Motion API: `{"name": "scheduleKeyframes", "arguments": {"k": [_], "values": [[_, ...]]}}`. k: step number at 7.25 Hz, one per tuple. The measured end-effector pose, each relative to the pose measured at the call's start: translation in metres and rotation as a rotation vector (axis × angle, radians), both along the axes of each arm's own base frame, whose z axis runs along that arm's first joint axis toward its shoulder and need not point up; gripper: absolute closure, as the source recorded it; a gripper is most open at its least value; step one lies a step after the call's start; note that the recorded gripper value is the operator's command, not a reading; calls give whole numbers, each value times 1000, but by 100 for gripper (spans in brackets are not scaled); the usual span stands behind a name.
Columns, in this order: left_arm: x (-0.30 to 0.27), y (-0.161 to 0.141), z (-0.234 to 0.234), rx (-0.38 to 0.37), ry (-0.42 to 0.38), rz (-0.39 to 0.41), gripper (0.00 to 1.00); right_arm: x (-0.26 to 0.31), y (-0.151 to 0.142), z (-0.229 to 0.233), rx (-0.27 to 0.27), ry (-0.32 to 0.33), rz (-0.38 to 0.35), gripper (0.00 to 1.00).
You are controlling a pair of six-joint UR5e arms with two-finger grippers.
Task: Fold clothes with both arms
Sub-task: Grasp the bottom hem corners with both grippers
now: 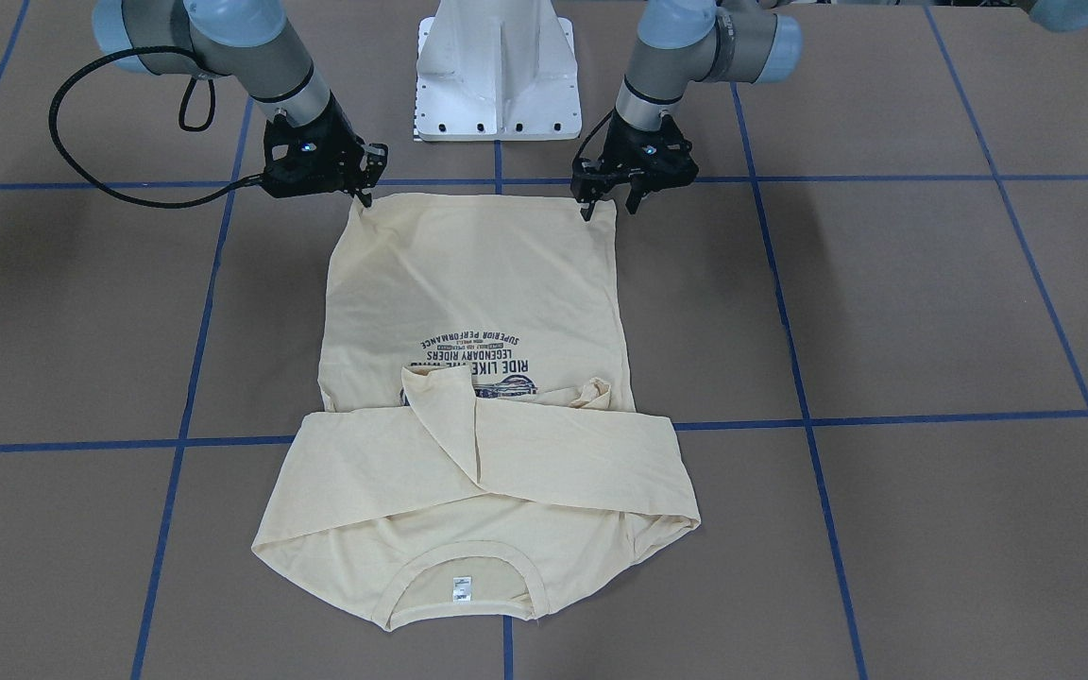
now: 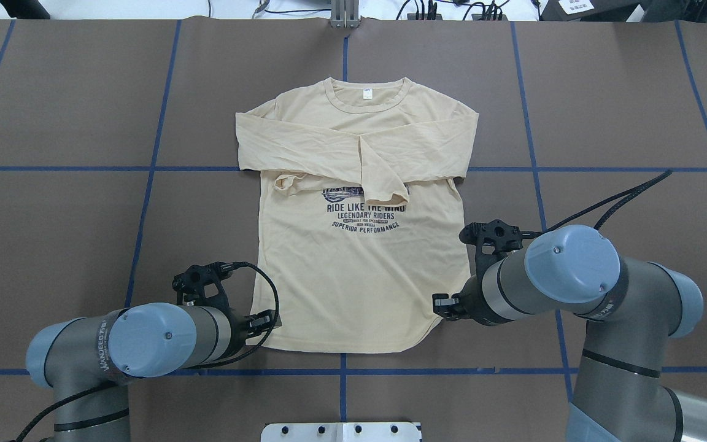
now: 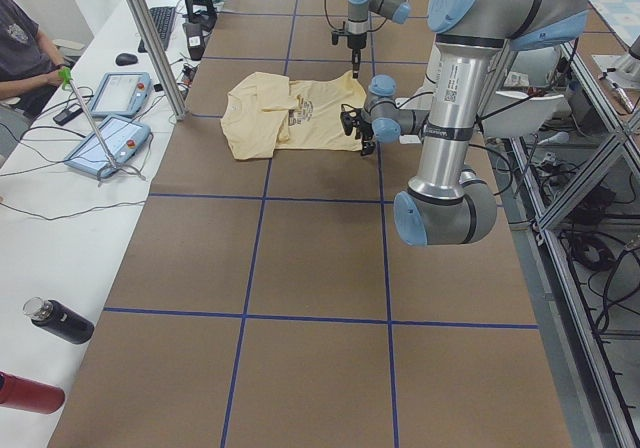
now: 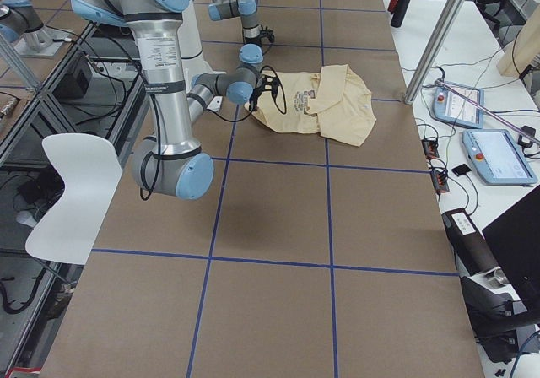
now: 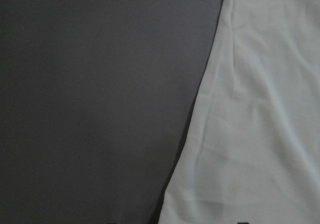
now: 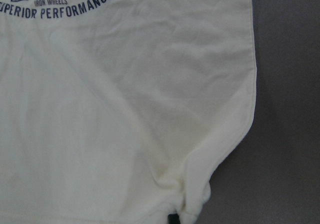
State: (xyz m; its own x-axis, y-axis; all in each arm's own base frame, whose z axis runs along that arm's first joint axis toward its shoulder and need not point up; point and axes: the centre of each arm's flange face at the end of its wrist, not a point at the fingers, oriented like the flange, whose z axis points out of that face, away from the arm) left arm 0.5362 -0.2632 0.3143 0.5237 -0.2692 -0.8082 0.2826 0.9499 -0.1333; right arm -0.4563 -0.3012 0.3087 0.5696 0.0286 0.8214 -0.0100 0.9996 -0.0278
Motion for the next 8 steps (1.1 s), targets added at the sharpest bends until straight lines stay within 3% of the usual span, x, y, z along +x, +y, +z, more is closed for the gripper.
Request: {"name": "scheduleKeyframes", "arguments": {"k": [2,5,8], "values": [[0,0,-1,0,2,0,43,2,-2,0,-5,-1,0,100],[-2,0,-3,1,5,0,96,5,-6,0,-16,-5,-4,100],[-3,1,-4,2,8,0,100,6,-7,0,-18,-5,-3,100]]}}
